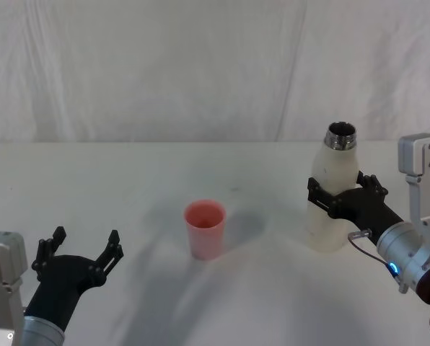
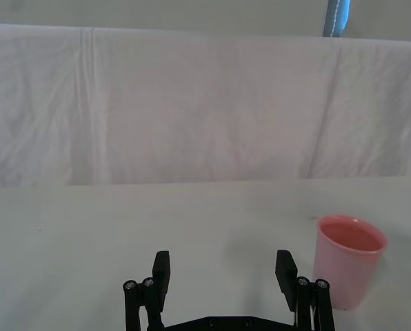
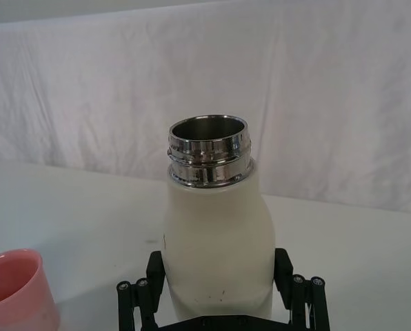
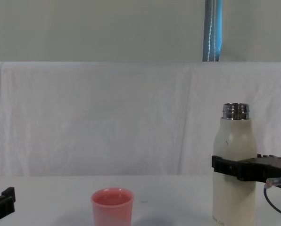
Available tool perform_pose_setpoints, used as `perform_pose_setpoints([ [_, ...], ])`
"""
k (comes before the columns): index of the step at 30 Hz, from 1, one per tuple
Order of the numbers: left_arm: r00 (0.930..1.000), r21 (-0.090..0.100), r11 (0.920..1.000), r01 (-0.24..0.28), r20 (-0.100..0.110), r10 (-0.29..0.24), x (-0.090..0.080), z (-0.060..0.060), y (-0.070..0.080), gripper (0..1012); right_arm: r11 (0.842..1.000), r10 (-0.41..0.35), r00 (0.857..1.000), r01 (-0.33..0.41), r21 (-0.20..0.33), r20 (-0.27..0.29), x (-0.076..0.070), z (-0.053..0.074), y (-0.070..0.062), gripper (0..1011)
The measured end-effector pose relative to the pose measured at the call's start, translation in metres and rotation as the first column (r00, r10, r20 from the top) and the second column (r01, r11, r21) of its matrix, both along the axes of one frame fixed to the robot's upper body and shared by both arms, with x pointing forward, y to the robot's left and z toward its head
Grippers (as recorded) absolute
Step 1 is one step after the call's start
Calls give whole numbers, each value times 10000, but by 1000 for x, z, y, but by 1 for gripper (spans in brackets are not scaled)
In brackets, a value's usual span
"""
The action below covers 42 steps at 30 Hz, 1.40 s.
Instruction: Grasp the thermos with one hand and pour water into the cup lid.
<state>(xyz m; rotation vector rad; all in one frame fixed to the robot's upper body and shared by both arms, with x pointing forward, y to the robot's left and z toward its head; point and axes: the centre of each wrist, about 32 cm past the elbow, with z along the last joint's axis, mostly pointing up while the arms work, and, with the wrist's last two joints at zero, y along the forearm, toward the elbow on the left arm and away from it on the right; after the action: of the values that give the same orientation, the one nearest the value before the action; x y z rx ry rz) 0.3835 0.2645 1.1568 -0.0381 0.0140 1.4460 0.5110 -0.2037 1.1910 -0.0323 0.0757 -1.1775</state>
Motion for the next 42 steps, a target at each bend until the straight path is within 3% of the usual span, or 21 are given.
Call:
perform_pose_setpoints([
  [14,10000,0,10000,0,-1,0,0,0,0,1001,10000,-59,9999,60,52,-149,-7,-1,-7,1000],
  [42,10000,1,10000,0,0,0,0,0,0,1001,10000,-71,9992,69,-47,-388,-40,-2,-18,1000],
])
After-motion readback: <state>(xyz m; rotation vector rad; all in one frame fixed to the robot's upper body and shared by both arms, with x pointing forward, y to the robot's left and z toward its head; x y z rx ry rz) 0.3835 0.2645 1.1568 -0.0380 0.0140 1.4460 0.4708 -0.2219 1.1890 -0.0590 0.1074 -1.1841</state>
